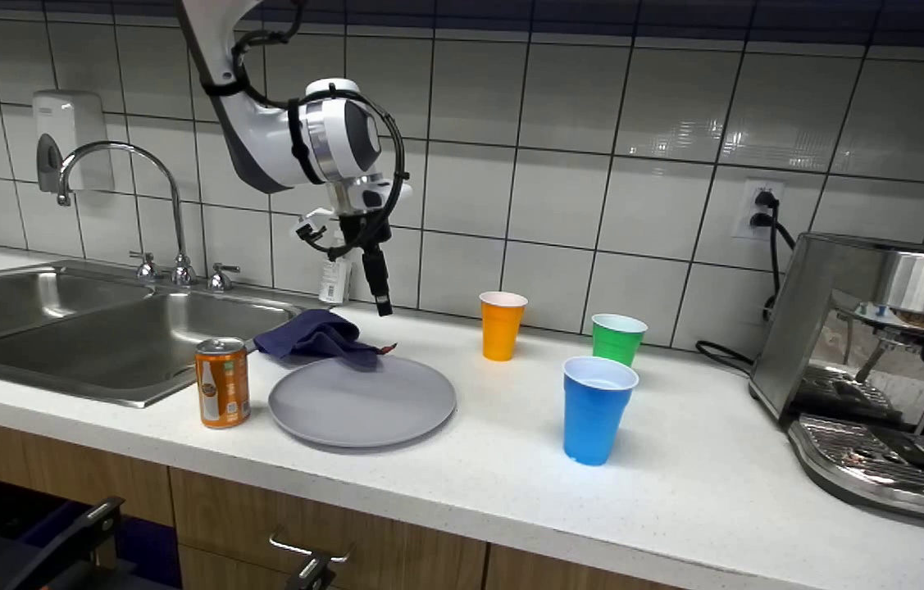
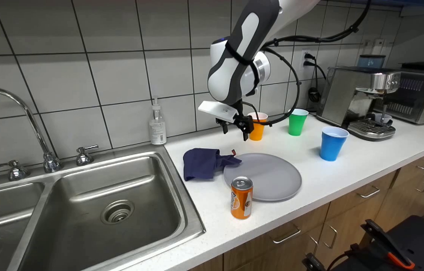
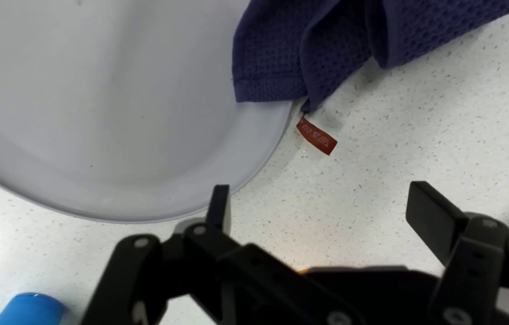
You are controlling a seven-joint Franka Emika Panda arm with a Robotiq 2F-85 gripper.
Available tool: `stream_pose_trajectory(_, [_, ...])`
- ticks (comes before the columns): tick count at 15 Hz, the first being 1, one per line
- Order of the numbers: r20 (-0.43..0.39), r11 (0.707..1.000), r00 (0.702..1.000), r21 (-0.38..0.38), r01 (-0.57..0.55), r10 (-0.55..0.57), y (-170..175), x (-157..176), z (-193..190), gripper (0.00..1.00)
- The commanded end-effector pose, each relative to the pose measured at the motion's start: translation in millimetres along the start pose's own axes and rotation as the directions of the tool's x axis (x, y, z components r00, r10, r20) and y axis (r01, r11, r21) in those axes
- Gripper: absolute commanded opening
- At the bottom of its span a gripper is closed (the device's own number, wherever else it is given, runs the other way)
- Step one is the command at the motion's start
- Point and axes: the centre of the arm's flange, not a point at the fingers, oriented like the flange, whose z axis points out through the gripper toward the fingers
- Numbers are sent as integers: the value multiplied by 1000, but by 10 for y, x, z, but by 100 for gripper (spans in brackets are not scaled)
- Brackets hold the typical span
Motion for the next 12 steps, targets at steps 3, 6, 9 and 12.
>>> stream_pose_trajectory(3, [-4, 999, 1000, 25, -30, 30, -34, 97, -39, 100])
stream_pose_trajectory(6, [10, 995, 997, 51, -83, 83, -12, 247, -50, 100])
stream_pose_trajectory(9, [17, 988, 991, 71, -135, 134, 38, 476, -36, 100])
stream_pose_trajectory(12, [33, 975, 978, 83, -207, 205, 100, 768, -17, 100])
